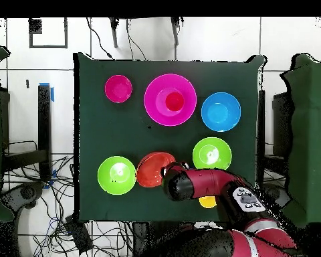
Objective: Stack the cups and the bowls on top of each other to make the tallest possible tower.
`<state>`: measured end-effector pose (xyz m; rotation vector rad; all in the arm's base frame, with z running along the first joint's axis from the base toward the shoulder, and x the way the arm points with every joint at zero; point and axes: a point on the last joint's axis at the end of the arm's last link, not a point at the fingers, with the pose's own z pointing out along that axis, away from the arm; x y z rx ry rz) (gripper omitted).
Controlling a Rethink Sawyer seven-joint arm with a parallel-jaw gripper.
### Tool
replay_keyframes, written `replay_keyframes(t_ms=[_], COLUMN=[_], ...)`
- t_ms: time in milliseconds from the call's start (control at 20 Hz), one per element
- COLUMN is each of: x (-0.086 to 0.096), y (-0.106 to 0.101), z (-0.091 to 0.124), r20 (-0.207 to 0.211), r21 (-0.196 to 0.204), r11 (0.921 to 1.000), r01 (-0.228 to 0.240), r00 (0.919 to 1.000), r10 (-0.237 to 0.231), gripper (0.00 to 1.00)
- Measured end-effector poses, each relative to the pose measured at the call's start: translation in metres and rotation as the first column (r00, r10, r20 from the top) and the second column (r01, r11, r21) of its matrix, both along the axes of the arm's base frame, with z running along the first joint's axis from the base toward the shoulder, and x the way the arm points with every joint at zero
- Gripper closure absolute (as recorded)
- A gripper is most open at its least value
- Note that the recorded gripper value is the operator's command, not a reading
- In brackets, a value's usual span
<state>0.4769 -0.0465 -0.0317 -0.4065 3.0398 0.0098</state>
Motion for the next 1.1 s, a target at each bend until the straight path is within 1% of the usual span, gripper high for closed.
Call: replay_keyframes(t_ms=[400, 550, 600, 750, 800, 900, 950, 1100], x=[0.0, 0.002, 0.006, 0.01, 0.014, 0.019, 0.024, 0.031], y=[0.0, -0.001, -0.001, -0.002, -0.003, -0.004, -0.004, -0.005], z=[0.0, 0.003, 0.009, 0.019, 0.033, 0.049, 0.066, 0.093], r20=[0.0, 0.006, 0.014, 0.016, 0.011, 0.0, -0.014, -0.038], r21=[0.0, -0.002, -0.001, 0.0, 0.002, 0.009, 0.018, 0.033], r11=[1.0, 1.0, 1.0, 0.9999, 0.9997, 0.9987, 0.9969, 0.9927], r01=[0.0, -0.001, 0.0, 0.01, 0.026, 0.05, 0.077, 0.115], r00=[1.0, 1.0, 0.9999, 0.9998, 0.9996, 0.9988, 0.997, 0.9927], r10=[0.0, 0.001, 0.0, -0.01, -0.026, -0.05, -0.076, -0.114], gripper=[1.0, 1.0, 1.0, 1.0, 1.0, 1.0, 1.0, 1.0])
